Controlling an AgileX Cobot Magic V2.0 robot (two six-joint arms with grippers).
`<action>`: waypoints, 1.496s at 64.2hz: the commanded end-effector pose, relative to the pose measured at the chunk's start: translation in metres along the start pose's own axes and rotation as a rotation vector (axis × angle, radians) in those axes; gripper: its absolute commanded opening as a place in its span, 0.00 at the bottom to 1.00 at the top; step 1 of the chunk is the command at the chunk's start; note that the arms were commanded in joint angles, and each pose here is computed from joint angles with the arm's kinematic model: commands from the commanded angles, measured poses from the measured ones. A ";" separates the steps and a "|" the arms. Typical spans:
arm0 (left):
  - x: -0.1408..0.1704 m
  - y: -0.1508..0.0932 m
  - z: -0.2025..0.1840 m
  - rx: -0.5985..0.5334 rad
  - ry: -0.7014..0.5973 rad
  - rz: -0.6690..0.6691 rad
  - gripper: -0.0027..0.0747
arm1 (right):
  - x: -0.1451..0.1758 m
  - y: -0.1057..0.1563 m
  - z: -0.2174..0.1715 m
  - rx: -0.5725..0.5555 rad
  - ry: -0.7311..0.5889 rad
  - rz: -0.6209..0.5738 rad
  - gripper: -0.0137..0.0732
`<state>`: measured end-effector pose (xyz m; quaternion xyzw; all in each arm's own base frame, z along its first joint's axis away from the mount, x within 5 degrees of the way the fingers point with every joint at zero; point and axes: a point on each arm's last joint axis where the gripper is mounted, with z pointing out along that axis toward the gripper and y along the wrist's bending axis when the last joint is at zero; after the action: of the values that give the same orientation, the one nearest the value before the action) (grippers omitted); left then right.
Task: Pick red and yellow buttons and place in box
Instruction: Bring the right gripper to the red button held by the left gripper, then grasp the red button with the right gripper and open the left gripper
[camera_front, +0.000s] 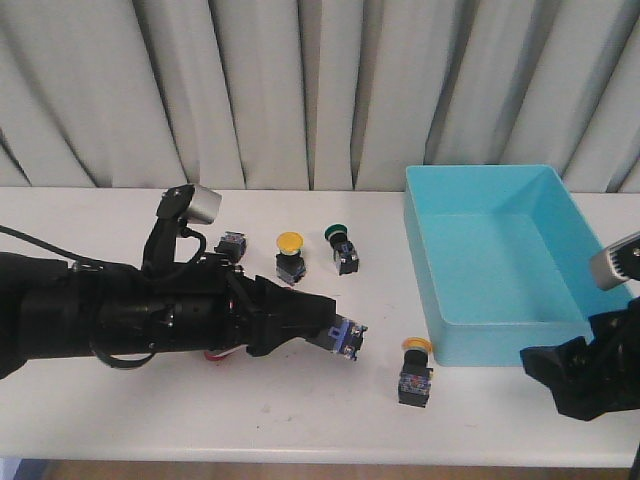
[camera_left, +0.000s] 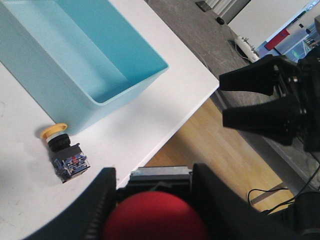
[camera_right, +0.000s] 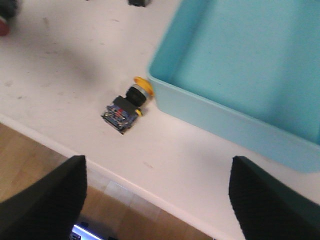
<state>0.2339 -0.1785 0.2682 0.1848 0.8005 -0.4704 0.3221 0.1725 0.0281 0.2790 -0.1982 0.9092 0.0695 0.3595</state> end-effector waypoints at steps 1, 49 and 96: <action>-0.013 -0.017 -0.006 0.078 -0.059 -0.002 0.29 | -0.018 0.004 0.000 -0.047 -0.103 -0.116 0.85; -0.013 -0.017 -0.006 0.078 -0.059 -0.002 0.29 | -0.076 0.121 0.051 -0.275 -0.257 -0.794 0.73; -0.013 -0.017 -0.006 0.078 -0.059 -0.002 0.29 | -0.081 0.128 0.056 -0.270 -0.297 -0.780 0.57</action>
<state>0.2338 -0.1785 0.2682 0.1853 0.8002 -0.4708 0.3220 0.2067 0.1849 0.2709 -0.5817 0.6985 0.0756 0.4099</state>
